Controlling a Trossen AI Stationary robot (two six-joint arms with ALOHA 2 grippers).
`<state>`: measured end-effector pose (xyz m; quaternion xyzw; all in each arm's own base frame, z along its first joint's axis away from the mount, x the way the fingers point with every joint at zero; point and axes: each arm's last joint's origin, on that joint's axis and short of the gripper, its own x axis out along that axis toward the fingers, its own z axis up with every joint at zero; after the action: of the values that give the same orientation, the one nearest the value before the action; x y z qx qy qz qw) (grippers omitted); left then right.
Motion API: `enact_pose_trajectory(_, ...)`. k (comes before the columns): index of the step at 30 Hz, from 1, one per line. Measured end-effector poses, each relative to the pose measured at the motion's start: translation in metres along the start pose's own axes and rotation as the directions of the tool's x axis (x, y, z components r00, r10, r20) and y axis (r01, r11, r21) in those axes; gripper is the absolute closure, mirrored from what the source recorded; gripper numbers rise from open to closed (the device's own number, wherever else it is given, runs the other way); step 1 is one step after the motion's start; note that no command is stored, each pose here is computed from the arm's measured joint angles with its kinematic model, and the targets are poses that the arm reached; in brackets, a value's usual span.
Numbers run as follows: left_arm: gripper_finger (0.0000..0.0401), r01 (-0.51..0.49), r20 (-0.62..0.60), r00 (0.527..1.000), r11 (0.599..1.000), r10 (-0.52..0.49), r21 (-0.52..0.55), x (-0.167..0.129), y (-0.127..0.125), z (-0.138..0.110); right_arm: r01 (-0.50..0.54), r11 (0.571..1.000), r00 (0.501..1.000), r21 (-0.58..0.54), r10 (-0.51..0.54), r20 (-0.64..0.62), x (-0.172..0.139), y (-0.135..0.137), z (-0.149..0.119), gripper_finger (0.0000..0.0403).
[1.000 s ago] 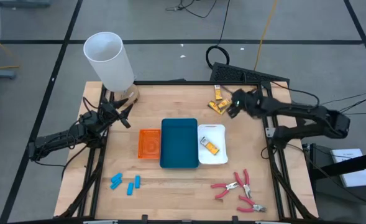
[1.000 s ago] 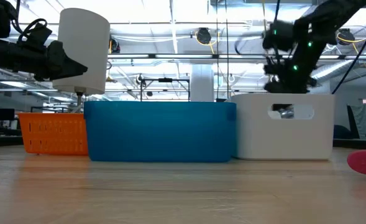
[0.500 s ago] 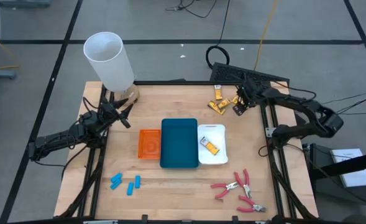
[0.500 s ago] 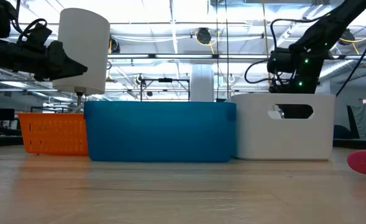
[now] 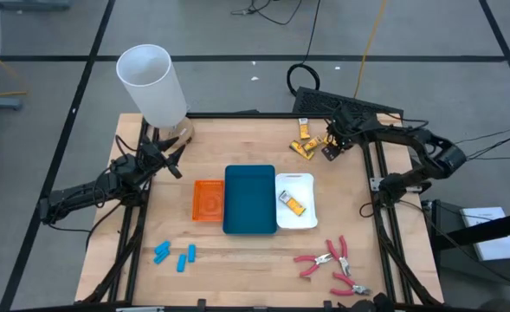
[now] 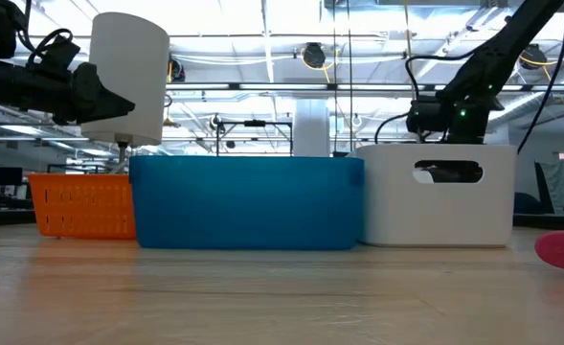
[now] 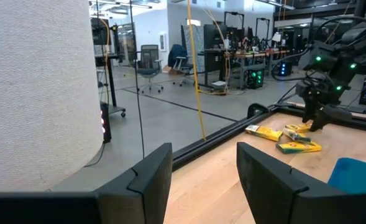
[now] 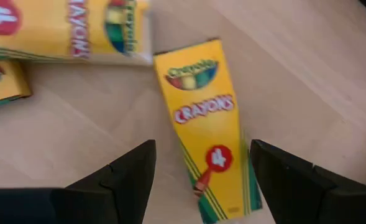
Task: Pick & Place School Supplies
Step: Put the yellow crayon box into the white bin
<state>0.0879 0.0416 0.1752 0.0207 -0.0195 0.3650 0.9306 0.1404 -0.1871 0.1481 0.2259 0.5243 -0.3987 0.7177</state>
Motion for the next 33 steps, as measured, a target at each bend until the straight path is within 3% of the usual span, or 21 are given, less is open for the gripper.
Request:
enact_pose_trajectory(8, 0.0219, 0.000, 0.000, 1.000, 1.000, 0.000, 0.000, 0.000, 0.000, 0.000, 0.017, 0.995, 0.993, 0.100, -0.005, -0.119, 0.002, -0.006, -0.011, 0.0152)
enact_pose_trajectory(10, 0.0219, 0.000, 0.000, 1.000, 1.000, 0.000, 0.000, 0.000, 0.000, 0.000, 0.015, 0.998, 0.991, 0.069, -0.005, -0.134, 0.002, -0.005, -0.011, 0.0151)
enact_pose_trajectory(19, 0.0219, 0.000, 0.000, 1.000, 1.000, 0.000, 0.000, 0.000, 0.000, 0.000, -0.098, 0.994, 0.985, 0.047, 0.104, -0.135, 0.003, 0.008, -0.011, 0.0162)
enact_pose_trajectory(33, 0.0219, 0.000, 0.000, 1.000, 1.000, 0.000, 0.000, 0.000, 0.000, 0.000, -0.053, 0.988, 0.990, 0.147, 0.071, -0.122, 0.003, 0.013, -0.011, 0.0191)
